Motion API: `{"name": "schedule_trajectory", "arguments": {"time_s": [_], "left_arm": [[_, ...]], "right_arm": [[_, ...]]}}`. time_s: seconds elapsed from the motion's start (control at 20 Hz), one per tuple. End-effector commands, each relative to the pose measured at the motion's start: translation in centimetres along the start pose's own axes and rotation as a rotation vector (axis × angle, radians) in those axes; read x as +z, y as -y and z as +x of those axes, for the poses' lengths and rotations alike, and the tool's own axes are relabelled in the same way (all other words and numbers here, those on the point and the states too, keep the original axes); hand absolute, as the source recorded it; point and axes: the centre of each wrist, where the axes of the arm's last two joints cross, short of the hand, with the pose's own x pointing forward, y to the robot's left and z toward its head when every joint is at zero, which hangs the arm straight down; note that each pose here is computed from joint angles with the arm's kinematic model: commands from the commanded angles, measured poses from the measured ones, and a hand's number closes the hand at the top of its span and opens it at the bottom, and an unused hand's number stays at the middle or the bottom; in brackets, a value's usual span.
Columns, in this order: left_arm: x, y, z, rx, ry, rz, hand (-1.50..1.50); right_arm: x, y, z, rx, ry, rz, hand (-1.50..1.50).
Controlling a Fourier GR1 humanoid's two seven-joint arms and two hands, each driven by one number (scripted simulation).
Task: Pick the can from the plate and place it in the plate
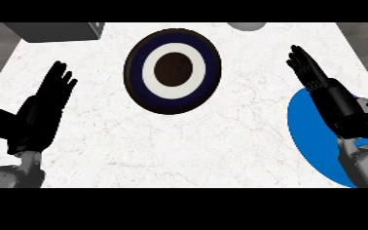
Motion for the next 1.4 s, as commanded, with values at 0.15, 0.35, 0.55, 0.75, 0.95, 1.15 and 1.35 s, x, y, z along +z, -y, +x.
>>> {"name": "schedule_trajectory", "arguments": {"time_s": [0.15, 0.35, 0.55, 0.75, 0.95, 1.15, 1.35], "left_arm": [[1.2, -3.6, -1.3, -0.32, 0.049, 0.043, 0.0], [2.8, -4.9, -4.2, -0.45, 0.021, 0.042, 0.0], [4.4, -6.1, -6.6, -0.492, 0.028, 0.037, 0.0], [4.3, -5.1, -6.9, -0.483, 0.062, 0.051, 0.0], [4.5, -6.3, -7.3, -0.465, 0.034, 0.042, 0.0], [3.9, -6.4, -6.9, -0.484, 0.052, 0.042, 0.0], [3.4, -6.6, -7.6, -0.492, 0.068, 0.042, 0.0]], "right_arm": [[1.0, 5.1, 0.3, -0.485, 0.086, -0.145, -1.5], [3.9, 13.3, 0.5, -0.28, 0.03, -0.509, -1.5], [8.2, 14.0, -1.2, -0.388, 0.141, -0.668, -1.5], [12.2, 14.4, -2.3, -0.427, 0.209, -0.722, -1.5], [16.9, 18.3, 0.6, -0.369, 0.138, -0.535, -1.5], [15.9, 19.2, 3.0, -0.18, -0.026, -0.349, -1.5], [14.8, 20.7, 4.2, 0.005, -0.186, -0.236, -1.5]]}}
